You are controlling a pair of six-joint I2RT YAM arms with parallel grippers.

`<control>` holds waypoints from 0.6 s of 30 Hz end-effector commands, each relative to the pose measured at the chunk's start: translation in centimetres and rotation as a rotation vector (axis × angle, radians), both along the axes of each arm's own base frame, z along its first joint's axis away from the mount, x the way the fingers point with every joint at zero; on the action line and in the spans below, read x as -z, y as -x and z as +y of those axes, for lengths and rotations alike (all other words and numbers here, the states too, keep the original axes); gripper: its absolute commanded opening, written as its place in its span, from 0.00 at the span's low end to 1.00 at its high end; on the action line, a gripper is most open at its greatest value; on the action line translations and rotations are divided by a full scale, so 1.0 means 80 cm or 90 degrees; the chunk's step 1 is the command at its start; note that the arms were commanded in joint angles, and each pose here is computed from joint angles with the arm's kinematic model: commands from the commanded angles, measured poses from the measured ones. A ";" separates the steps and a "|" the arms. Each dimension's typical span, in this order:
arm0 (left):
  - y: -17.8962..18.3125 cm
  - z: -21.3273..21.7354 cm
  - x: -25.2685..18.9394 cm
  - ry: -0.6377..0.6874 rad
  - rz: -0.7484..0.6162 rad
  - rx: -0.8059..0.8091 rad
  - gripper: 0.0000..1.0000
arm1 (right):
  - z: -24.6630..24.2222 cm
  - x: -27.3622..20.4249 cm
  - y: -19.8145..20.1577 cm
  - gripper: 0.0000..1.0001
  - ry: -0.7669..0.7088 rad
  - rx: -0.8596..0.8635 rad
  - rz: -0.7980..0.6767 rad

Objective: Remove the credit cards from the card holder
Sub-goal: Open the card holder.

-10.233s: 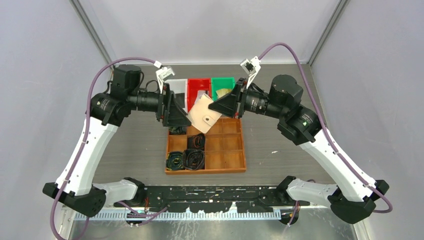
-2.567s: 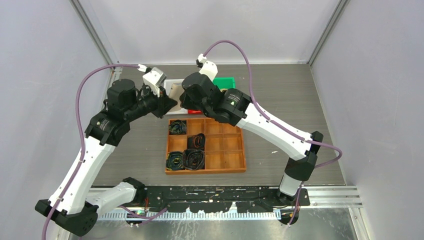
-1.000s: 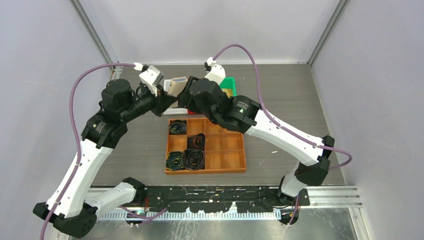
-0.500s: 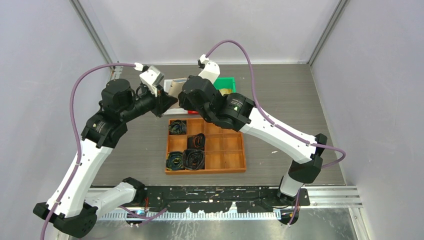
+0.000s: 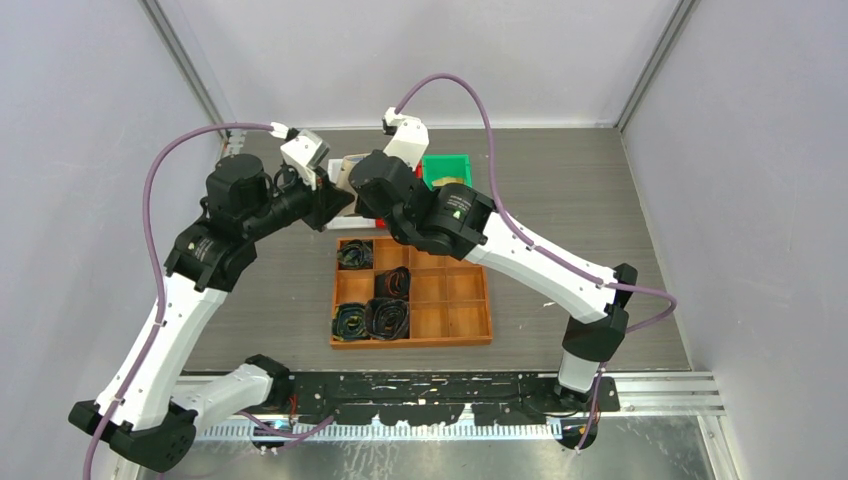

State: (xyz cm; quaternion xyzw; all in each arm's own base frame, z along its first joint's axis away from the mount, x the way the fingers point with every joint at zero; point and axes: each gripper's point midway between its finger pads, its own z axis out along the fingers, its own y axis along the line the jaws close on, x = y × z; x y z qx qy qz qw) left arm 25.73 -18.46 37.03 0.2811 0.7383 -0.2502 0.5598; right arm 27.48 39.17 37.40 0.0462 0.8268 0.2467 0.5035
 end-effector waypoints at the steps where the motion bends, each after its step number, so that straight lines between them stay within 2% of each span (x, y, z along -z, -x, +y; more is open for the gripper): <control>1: 0.029 -0.007 -0.066 0.049 -0.097 0.051 0.00 | -0.049 0.008 -0.042 0.01 0.074 0.121 -0.047; 11: 0.024 -0.001 -0.075 0.053 -0.115 0.029 0.00 | -0.070 0.026 -0.045 0.01 0.114 0.151 -0.049; 18: 0.022 0.003 -0.075 0.033 -0.134 0.026 0.00 | -0.102 0.032 -0.051 0.00 0.106 0.183 -0.036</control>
